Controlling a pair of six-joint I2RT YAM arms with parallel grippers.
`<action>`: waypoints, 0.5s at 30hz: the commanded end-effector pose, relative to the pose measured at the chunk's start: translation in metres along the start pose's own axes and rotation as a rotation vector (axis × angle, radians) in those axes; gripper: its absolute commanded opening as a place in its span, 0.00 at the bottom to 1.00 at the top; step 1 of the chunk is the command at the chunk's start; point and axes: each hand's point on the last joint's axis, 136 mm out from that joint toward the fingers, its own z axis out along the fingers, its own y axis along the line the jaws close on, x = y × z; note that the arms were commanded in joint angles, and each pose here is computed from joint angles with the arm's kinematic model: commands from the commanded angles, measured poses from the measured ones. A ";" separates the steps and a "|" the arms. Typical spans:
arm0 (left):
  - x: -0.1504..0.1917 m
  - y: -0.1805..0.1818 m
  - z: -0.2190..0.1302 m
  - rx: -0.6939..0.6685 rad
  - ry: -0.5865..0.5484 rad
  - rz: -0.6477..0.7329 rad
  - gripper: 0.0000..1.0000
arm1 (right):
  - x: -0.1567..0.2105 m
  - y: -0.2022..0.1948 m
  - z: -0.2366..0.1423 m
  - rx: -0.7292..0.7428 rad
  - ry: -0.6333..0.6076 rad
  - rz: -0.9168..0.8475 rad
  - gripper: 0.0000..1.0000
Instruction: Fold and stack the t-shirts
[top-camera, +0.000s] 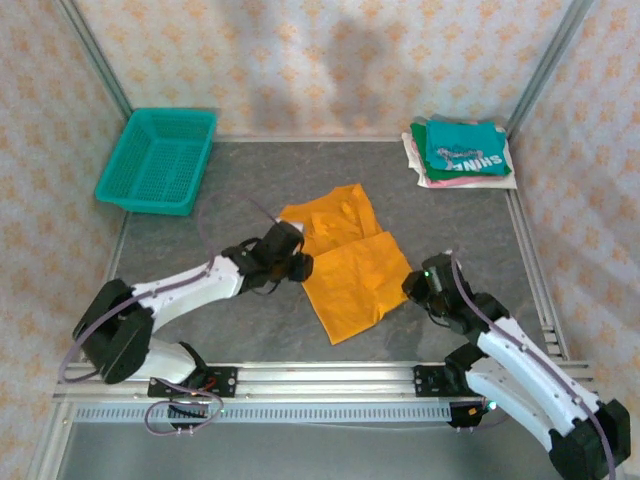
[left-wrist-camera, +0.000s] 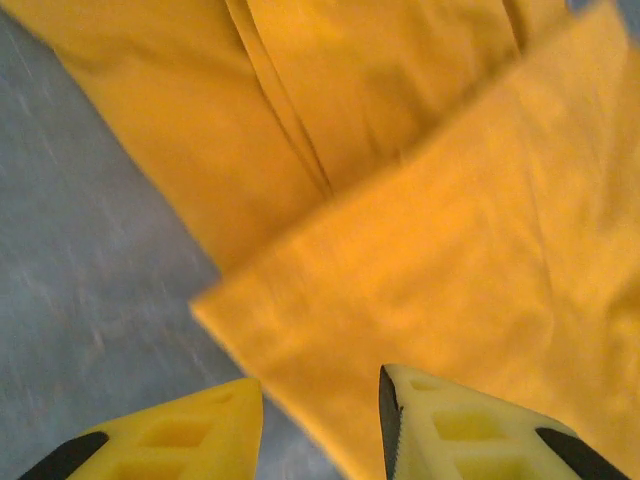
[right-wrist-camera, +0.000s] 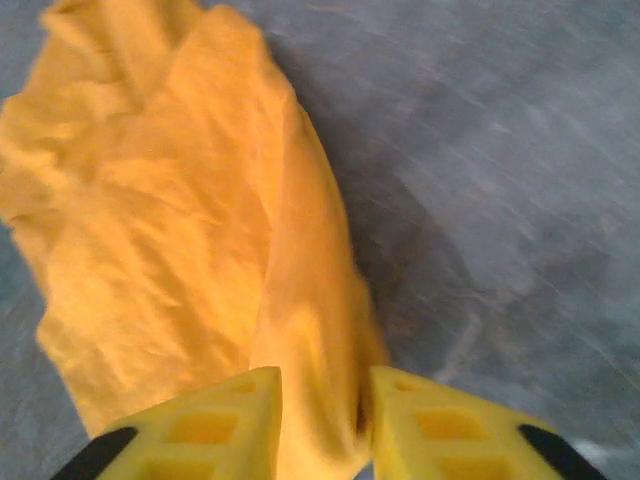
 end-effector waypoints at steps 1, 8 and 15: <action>-0.041 -0.015 0.022 0.007 -0.037 -0.024 0.36 | 0.009 -0.044 -0.003 0.161 -0.007 0.032 0.41; -0.043 -0.022 0.110 -0.043 0.106 -0.156 0.35 | -0.034 -0.011 -0.017 0.133 -0.148 -0.058 0.45; -0.054 0.022 0.159 -0.202 0.138 -0.224 0.31 | -0.055 0.027 -0.011 0.046 -0.194 -0.115 0.45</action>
